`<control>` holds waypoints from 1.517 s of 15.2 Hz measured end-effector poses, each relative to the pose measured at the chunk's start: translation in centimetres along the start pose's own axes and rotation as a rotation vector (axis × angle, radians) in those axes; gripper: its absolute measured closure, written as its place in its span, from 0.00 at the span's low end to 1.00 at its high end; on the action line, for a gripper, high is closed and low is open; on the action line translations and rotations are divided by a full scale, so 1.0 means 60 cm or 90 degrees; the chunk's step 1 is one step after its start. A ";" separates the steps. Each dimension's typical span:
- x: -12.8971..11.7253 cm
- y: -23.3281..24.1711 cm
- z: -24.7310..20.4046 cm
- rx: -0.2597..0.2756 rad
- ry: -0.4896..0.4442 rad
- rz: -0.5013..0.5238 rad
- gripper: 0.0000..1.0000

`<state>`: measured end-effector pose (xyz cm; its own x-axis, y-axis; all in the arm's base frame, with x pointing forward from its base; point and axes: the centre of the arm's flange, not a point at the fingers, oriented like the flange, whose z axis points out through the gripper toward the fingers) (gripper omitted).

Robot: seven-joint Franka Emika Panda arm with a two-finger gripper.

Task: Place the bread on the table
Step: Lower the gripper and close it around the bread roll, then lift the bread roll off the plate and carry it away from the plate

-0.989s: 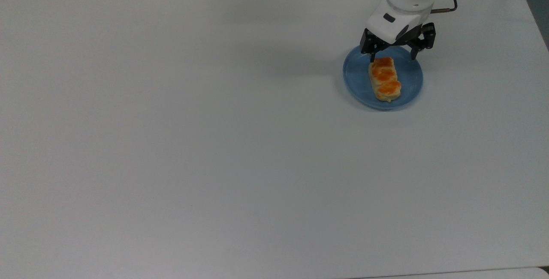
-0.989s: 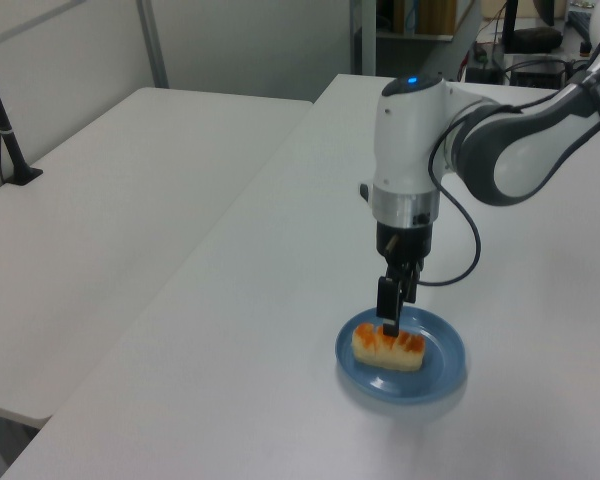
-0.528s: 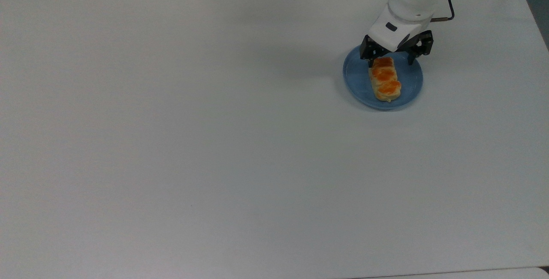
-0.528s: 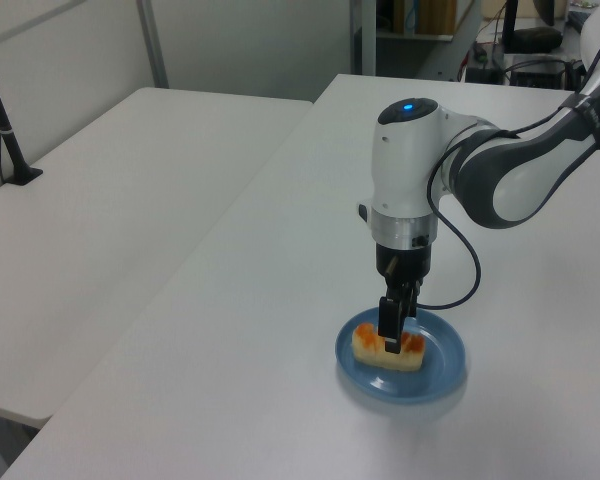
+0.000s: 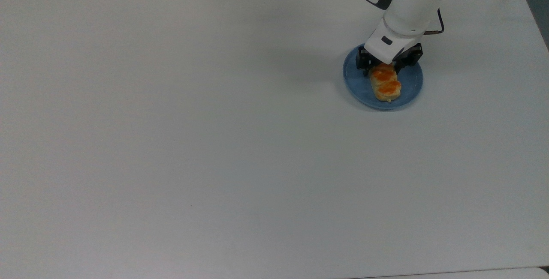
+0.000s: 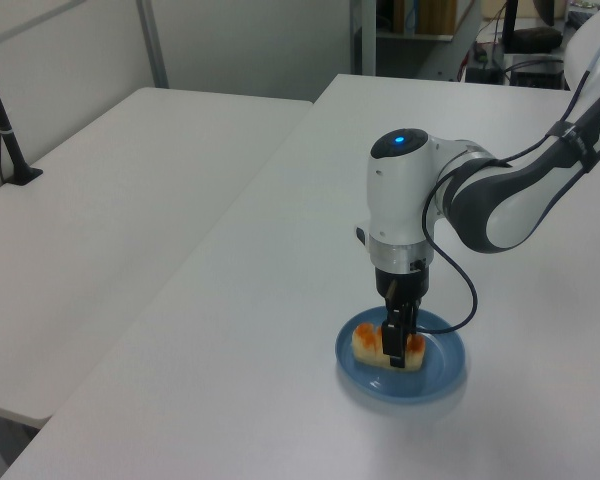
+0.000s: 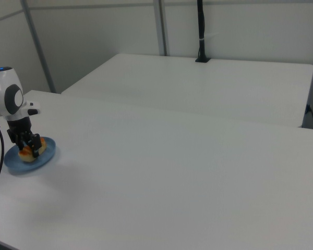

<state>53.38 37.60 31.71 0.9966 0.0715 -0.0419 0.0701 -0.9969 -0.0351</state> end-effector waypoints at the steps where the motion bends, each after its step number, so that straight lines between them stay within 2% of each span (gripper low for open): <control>1: 0.001 0.000 -0.002 0.001 0.001 0.001 0.37; 5: 0.006 -0.001 -0.024 0.005 0.013 0.002 0.39; 8: 0.012 0.017 -0.081 -0.005 0.018 0.011 0.39; 11: 0.051 0.119 -0.172 -0.014 0.037 0.020 0.39; 14: 0.102 0.264 -0.214 -0.017 0.051 0.028 0.39; 18: 0.139 0.463 -0.222 -0.024 0.051 0.027 0.39; 23: 0.141 0.653 -0.198 -0.041 0.029 -0.008 0.39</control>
<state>65.10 -1.25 41.86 0.9964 0.0842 0.0029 0.0841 -0.9960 0.0293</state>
